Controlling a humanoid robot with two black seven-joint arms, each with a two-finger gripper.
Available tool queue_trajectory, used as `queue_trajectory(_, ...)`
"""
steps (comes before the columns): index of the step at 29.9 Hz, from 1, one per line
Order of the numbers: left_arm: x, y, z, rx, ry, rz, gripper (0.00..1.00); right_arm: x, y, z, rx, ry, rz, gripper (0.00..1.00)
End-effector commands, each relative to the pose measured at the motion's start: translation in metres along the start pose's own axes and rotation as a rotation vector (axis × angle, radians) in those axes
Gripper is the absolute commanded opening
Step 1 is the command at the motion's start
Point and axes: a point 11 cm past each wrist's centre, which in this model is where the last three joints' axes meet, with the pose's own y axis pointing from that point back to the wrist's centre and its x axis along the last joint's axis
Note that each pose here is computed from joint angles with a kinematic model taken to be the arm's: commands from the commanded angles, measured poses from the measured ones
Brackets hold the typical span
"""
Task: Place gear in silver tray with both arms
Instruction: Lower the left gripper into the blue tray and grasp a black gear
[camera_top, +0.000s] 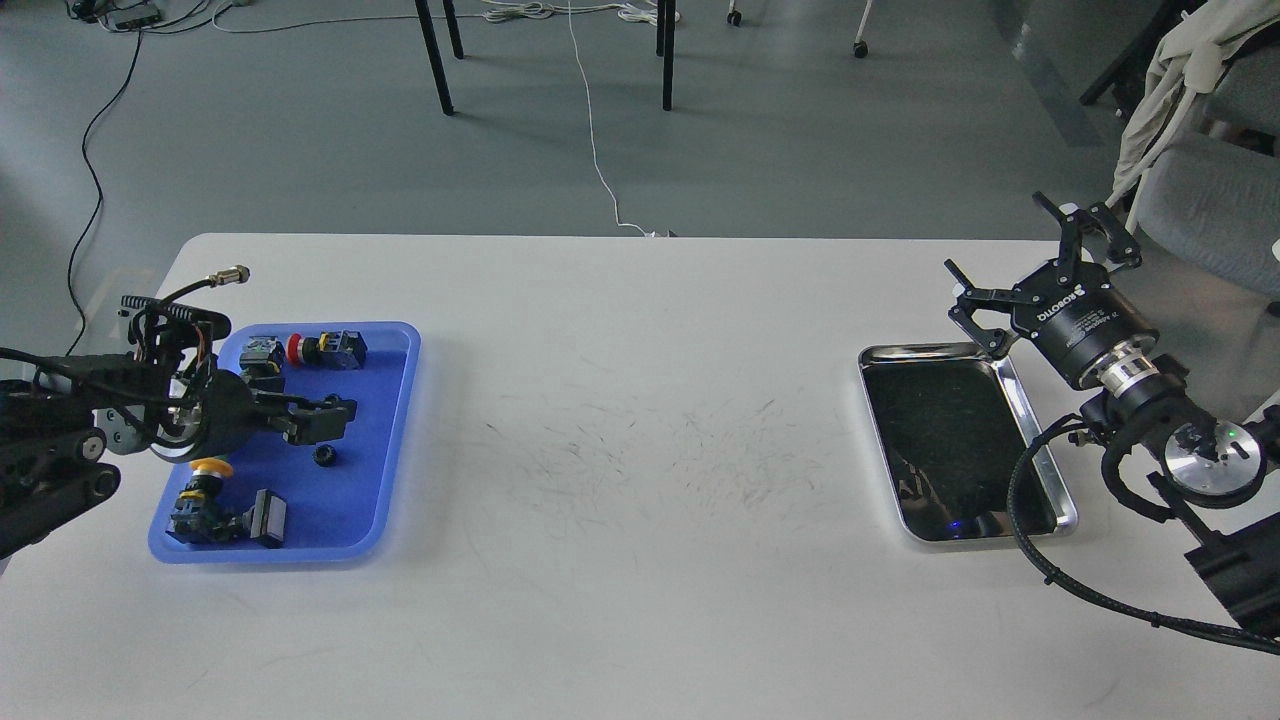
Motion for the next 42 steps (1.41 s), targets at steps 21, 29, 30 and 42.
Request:
queue_trajectory(21,-0.008,-0.028,-0.009,0.054,0.002,0.003,0.78,0.001,0.001,0.002,-0.006,0.001,0.004,0.99)
queue_trajectory(29,-0.011,-0.032,-0.013,0.074,0.004,-0.007,0.70,0.003,0.003,0.003,-0.007,-0.001,0.009,0.99)
queue_trajectory(30,-0.012,-0.032,-0.014,0.075,0.004,-0.009,0.68,0.003,0.003,0.003,-0.006,-0.001,0.009,0.99)
queue_trajectory(42,-0.019,-0.033,-0.017,0.089,-0.005,-0.032,0.19,0.004,0.003,0.003,-0.006,-0.002,0.010,0.99)
